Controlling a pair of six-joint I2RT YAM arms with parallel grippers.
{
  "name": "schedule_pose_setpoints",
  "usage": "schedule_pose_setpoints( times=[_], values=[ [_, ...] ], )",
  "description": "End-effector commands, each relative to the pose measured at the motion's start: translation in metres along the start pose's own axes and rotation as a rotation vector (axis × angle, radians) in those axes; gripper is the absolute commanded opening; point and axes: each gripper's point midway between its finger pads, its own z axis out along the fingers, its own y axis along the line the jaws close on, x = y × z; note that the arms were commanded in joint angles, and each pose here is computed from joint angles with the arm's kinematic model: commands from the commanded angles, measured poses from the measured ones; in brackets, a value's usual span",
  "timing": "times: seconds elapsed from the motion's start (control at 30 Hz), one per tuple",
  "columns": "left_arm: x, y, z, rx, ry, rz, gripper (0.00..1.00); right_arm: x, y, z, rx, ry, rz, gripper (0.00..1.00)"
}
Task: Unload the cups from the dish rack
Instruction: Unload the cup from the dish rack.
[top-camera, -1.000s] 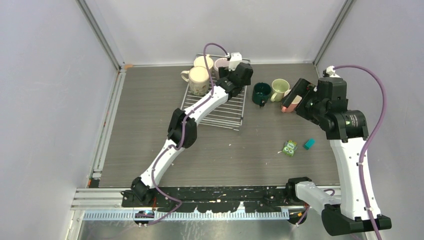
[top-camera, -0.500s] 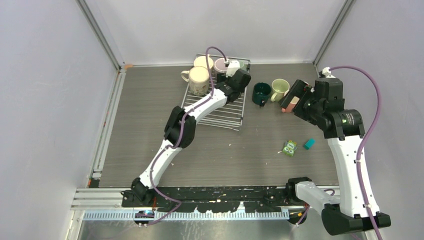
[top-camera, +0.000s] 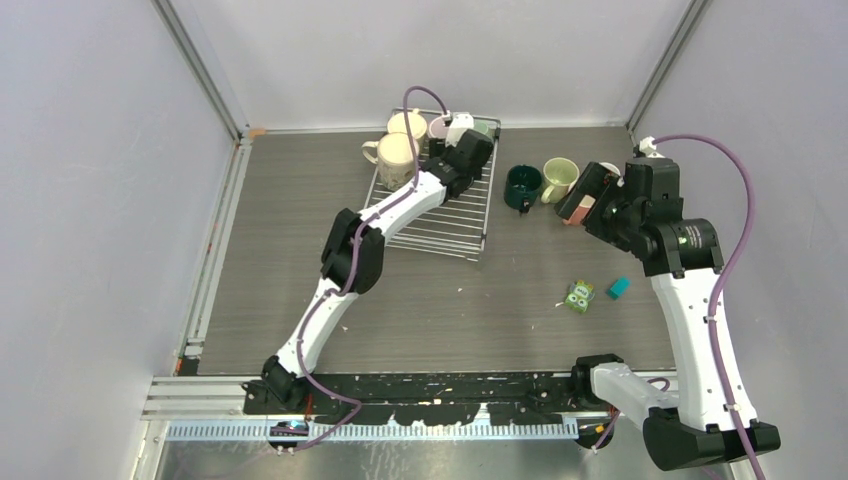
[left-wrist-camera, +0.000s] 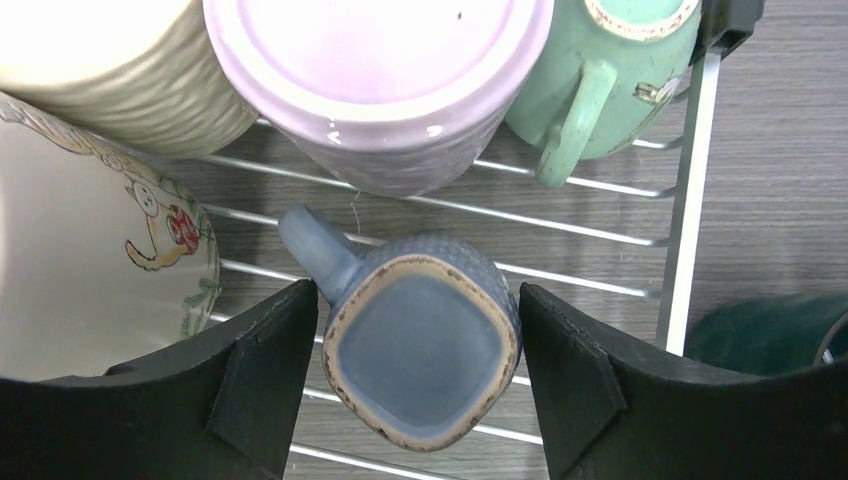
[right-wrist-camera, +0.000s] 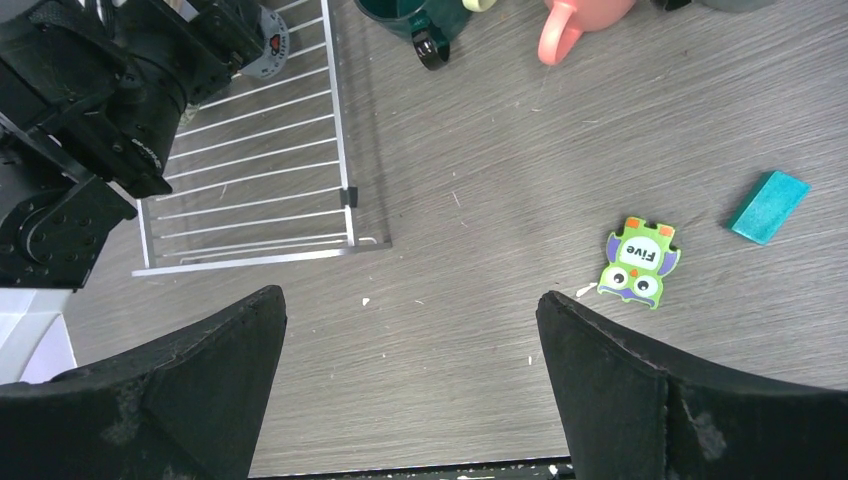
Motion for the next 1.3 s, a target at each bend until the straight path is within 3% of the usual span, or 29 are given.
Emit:
schedule_pose_setpoints(
  times=[0.0,0.27,1.13,1.27],
  values=[
    [-0.058,-0.002,-0.017,0.045,-0.091,-0.07,0.74,-0.007,0.008,0.002,-0.031,-0.031,-0.004,1.0],
    [-0.044,-0.005,-0.013,0.06,-0.051,-0.062,0.69,-0.004,0.007,0.008,-0.028,-0.018,-0.002,1.0],
    [-0.015,-0.002,0.004,0.03,0.006,0.011,0.72,0.002,0.012,0.01,-0.066,-0.001,-0.011,1.0],
    [-0.017,-0.001,0.004,0.028,0.0,0.019,0.63,0.003,0.013,0.011,-0.072,0.002,-0.012,1.0]
  ],
)
